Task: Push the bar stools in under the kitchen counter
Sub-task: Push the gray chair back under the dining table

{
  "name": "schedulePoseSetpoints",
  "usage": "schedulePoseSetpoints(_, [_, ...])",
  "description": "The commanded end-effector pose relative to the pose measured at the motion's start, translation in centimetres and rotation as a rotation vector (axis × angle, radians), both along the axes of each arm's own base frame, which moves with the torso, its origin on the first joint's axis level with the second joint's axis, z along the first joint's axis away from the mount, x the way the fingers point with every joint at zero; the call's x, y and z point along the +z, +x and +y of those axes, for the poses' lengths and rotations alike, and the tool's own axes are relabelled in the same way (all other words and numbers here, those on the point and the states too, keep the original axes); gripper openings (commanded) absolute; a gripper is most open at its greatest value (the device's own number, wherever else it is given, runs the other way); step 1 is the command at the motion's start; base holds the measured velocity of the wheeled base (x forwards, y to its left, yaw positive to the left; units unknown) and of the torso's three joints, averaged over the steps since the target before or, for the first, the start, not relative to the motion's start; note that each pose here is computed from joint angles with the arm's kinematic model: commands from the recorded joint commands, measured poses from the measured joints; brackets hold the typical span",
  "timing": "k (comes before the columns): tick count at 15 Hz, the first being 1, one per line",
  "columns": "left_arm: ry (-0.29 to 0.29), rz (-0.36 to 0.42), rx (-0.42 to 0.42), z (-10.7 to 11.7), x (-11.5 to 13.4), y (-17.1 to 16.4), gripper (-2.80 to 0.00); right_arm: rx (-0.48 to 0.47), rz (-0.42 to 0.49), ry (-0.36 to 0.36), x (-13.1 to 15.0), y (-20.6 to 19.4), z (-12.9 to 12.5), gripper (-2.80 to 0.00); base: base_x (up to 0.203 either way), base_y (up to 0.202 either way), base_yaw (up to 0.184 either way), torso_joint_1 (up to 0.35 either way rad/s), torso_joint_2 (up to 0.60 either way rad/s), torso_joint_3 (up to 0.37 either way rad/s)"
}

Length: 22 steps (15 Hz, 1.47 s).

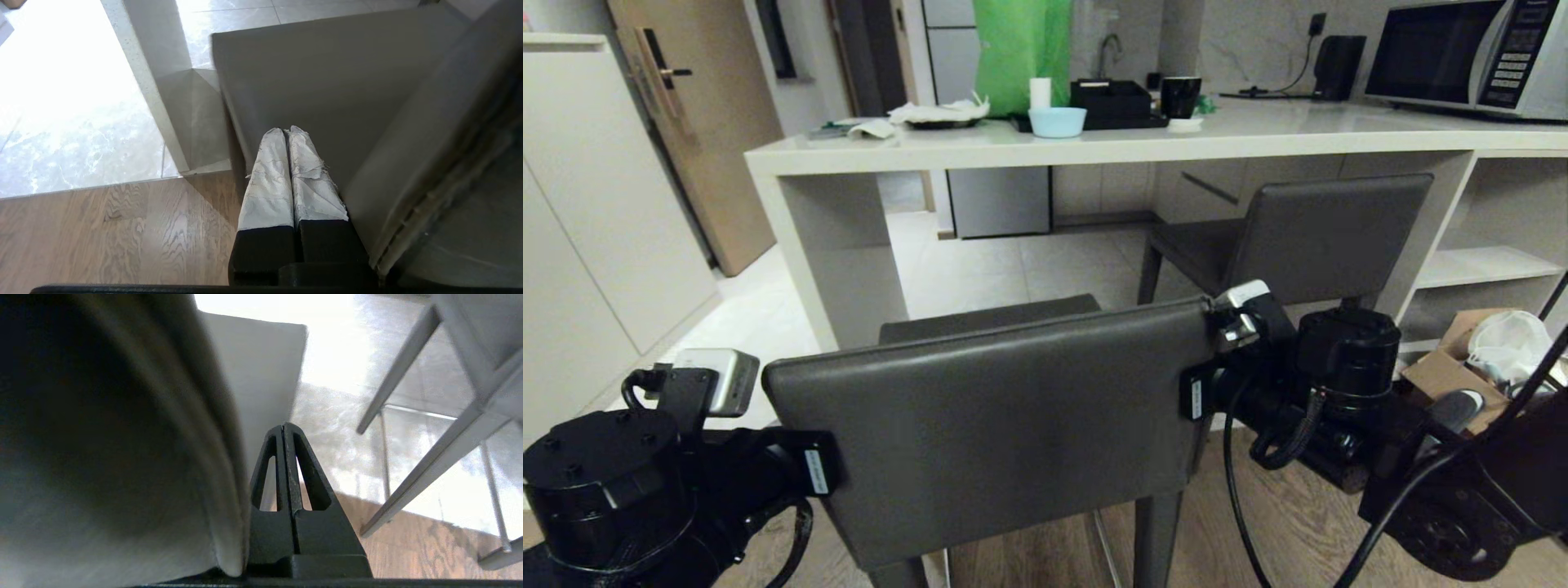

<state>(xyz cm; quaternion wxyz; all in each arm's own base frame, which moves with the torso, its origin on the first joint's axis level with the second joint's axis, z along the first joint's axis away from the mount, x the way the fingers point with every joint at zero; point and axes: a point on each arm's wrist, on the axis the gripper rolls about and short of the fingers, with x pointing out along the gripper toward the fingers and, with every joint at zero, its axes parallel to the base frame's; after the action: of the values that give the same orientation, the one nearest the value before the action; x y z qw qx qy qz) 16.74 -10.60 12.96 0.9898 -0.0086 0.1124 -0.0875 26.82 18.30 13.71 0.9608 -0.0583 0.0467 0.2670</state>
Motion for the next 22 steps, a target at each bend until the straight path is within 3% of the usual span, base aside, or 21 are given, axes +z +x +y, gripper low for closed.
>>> schedulePoseSetpoints(1, [0.005,0.013,-0.017,-0.6,-0.4,0.3,-2.80,-0.011,-0.004,0.003,-0.4,1.3,0.4,-2.80,0.000,0.000,0.000,0.000,0.00,0.000])
schedulePoseSetpoints(14, [0.028,0.060,-0.064,-4.9,-2.0,2.1,-2.80,-0.066,-0.001,-0.003,-2.1,5.7,1.9,-2.80,0.000,0.000,0.000,0.000,0.00,0.000])
schedulePoseSetpoints(17, [-0.016,0.016,-0.059,-5.3,-1.8,2.7,-2.80,-0.066,0.024,-0.018,-3.0,5.0,1.4,-2.80,0.000,0.000,0.000,0.000,0.00,0.000])
schedulePoseSetpoints(22, [0.041,0.031,-0.028,-5.9,-3.2,4.6,-2.80,-0.067,0.002,-0.003,-2.7,4.6,1.2,-2.80,0.000,0.000,0.000,0.000,0.00,0.000])
